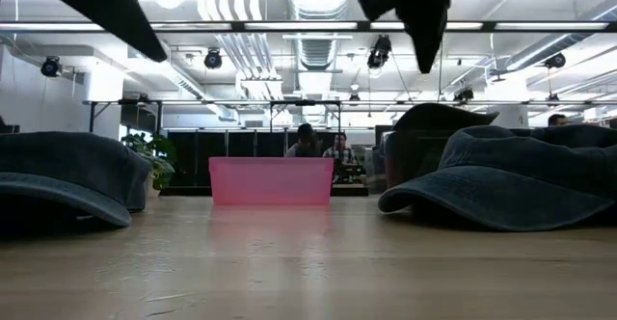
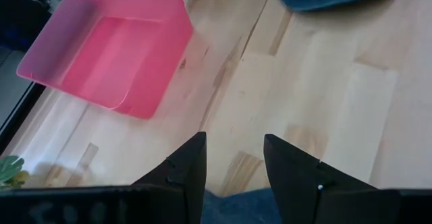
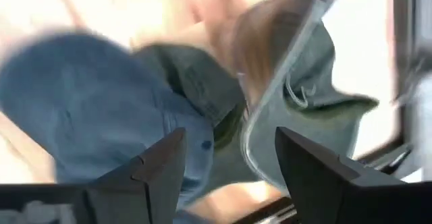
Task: Pick & Place hat
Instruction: Put the left black cap into the transparent bin
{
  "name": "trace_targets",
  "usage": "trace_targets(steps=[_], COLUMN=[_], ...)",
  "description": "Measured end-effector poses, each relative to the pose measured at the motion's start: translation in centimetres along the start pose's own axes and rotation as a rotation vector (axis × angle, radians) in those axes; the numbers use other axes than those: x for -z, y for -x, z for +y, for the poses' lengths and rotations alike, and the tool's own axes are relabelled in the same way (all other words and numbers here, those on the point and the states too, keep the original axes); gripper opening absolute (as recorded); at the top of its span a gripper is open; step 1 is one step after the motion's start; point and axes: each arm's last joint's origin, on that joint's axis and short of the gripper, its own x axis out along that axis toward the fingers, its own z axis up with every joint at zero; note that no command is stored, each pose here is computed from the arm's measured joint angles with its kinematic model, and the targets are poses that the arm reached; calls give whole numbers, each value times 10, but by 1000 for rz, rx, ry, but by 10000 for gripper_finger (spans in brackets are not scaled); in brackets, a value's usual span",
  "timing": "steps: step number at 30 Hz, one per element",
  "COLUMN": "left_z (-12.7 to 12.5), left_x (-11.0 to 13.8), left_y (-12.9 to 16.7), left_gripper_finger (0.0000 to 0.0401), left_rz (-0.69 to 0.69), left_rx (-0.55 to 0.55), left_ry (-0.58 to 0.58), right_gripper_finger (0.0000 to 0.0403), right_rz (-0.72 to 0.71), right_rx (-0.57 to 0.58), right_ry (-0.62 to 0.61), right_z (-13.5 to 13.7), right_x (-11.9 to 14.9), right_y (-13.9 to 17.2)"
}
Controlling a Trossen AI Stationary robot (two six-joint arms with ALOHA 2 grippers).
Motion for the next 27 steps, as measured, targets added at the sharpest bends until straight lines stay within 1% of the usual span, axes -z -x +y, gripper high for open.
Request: trace_targets(steps=[2,3,5,6,7,9,13,15,17,20,22,25,27], left_z=[1,1,1,1,2,2,3,4,6,9,10,11,11], left_x=[1,2,5,6,7,9,14,16,18,22,24,27,28], left_y=[0,-1,-2,-3,-4,-6,-9,-12,-15,-19,-22,-24,-25], left_gripper_finger=[142,142,142,142,142,142,142,142,142,142,142,142,142], left_rz=[3,4,9,10,10,14,2,-10,-24,-28,-23,-20,-18], left_rx=[-6,-7,-14,-16,-21,-28,-53,-73,-97,-124,-132,-140,-142], left_ry=[-5,-8,-15,-17,-20,-28,-43,-51,-58,-70,-75,-63,-59], right_gripper_finger=[224,224,224,224,224,224,224,224,224,224,224,224,222], right_rz=[18,18,4,-7,-31,-72,-193,-256,-292,-287,-252,-206,-212], right_rx=[60,110,224,264,278,265,219,194,182,184,194,208,206], right_ry=[178,257,372,408,417,400,293,272,294,360,379,333,293], right_z=[13,18,26,28,29,28,17,12,11,10,10,7,6], right_x=[11,16,30,38,45,59,87,95,99,105,109,113,112], right_y=[-7,-9,-14,-16,-17,-21,-22,-24,-29,-39,-49,-64,-71])
